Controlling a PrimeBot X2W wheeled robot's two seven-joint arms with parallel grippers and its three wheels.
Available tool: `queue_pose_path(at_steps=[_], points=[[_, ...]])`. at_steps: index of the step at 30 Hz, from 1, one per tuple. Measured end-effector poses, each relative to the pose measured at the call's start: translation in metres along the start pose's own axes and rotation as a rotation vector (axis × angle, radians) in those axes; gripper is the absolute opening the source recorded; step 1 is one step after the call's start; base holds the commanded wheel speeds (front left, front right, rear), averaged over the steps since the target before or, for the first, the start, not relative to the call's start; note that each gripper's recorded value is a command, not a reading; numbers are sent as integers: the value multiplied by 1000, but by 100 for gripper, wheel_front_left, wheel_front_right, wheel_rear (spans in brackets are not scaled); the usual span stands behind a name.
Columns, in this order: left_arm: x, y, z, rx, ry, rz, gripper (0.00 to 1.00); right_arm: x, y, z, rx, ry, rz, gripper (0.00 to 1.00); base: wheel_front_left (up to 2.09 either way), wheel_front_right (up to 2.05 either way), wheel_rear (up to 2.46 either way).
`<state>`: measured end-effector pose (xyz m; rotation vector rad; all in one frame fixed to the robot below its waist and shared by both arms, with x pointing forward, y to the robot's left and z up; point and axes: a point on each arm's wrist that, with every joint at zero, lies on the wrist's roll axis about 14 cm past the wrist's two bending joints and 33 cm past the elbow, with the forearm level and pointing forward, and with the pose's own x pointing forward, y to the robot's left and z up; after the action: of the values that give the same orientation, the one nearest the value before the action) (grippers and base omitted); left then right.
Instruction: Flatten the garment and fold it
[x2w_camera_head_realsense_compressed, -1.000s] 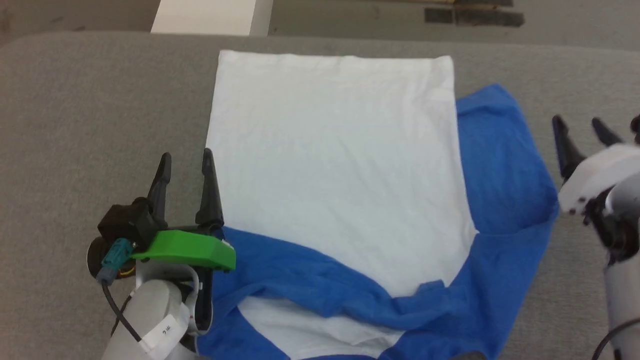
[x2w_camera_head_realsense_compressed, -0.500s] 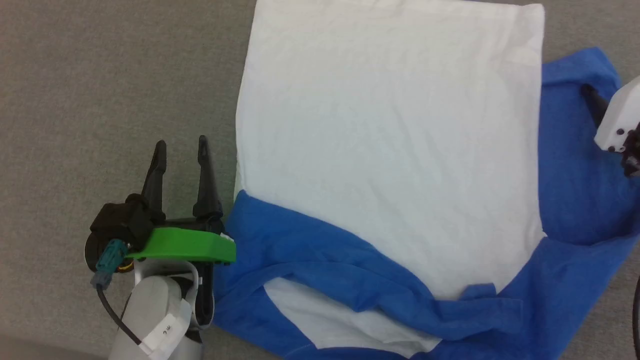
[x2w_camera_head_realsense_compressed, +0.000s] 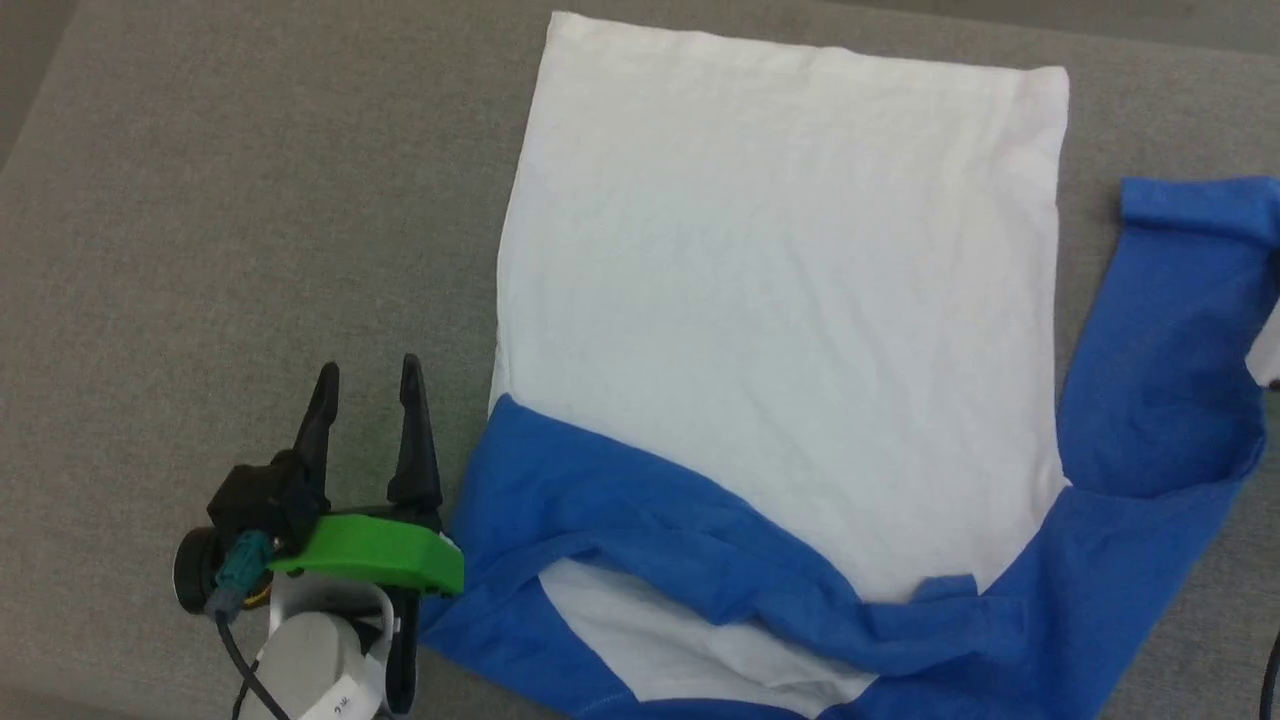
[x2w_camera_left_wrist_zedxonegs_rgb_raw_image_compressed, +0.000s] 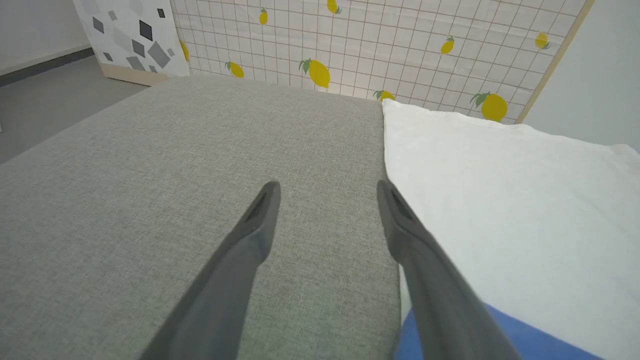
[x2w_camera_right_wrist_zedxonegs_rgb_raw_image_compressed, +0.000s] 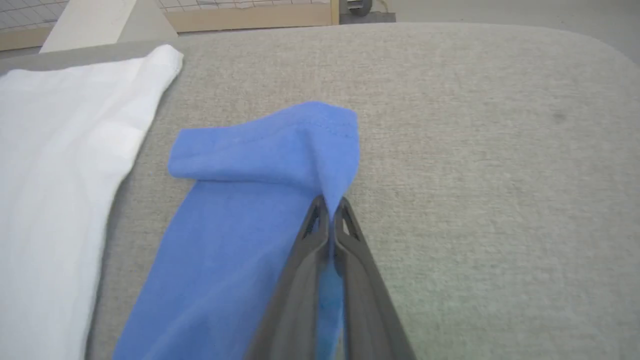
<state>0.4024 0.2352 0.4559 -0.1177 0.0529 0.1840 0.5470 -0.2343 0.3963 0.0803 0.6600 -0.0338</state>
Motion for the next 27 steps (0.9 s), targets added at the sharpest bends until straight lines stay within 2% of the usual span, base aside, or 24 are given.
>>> queue_pose_path(at_steps=[6,11,14,17,21,27], points=[[-19,-3,9,0,-19,-23,100,-64,-41,20,13,-178,-97,0,0,0,0],[-30,-8,16,-8,-38,-46,100,-128,-52,49,1,-357,-140,0,0,0,0],[-35,-12,21,-12,-55,-61,100,-169,-44,65,-17,-454,-134,0,0,0,0],[-38,-19,26,-17,-69,-83,100,-207,-18,77,-46,-532,-78,0,0,0,0],[-41,-27,31,-24,-85,-110,100,-242,39,82,-97,-589,79,0,0,0,0],[-42,-33,36,-27,-101,-130,100,-257,137,62,-186,-556,368,0,0,0,0]])
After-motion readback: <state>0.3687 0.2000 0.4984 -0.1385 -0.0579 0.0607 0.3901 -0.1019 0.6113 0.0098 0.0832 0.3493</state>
